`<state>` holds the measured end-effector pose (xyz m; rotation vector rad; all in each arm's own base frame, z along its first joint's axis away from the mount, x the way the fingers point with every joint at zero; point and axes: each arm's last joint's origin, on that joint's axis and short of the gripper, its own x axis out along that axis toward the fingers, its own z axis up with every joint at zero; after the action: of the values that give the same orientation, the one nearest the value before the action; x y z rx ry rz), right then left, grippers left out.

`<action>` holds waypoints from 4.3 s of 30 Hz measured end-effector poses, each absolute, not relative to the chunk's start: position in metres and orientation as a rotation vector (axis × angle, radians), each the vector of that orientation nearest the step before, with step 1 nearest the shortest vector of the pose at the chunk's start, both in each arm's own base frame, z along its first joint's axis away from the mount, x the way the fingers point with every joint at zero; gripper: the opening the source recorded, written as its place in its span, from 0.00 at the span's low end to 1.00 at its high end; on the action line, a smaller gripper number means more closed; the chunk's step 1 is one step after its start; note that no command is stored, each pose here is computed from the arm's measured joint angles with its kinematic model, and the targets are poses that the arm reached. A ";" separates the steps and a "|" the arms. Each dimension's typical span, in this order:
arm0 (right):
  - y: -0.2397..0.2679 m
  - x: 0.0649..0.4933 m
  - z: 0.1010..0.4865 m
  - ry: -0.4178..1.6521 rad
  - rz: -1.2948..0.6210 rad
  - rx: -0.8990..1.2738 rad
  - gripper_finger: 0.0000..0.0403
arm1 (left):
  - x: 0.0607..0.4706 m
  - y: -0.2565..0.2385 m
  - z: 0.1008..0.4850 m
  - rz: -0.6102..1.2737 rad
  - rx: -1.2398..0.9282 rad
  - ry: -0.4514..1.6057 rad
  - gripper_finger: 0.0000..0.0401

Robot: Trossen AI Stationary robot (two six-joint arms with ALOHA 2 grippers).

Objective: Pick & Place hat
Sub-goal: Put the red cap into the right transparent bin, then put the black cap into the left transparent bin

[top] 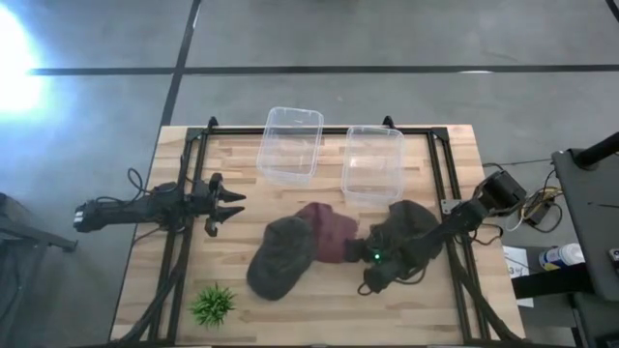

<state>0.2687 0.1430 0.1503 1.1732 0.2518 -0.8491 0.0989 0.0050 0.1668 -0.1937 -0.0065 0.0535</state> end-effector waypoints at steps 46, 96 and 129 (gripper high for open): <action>-0.002 0.178 0.364 0.591 -1.058 0.733 0.03 | 0.099 0.005 0.167 0.053 -0.194 -0.006 0.40; 0.139 0.326 0.256 0.900 -0.253 1.194 0.44 | 0.102 -0.008 0.246 -0.182 -1.032 0.071 0.39; 0.188 0.465 0.113 0.515 -0.320 1.653 0.44 | 0.158 -0.053 0.158 -0.197 -0.545 0.930 0.39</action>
<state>0.4649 0.1878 0.1126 1.6532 0.5149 -0.3195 0.1585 -0.0531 0.1578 -0.5448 0.9304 -0.1971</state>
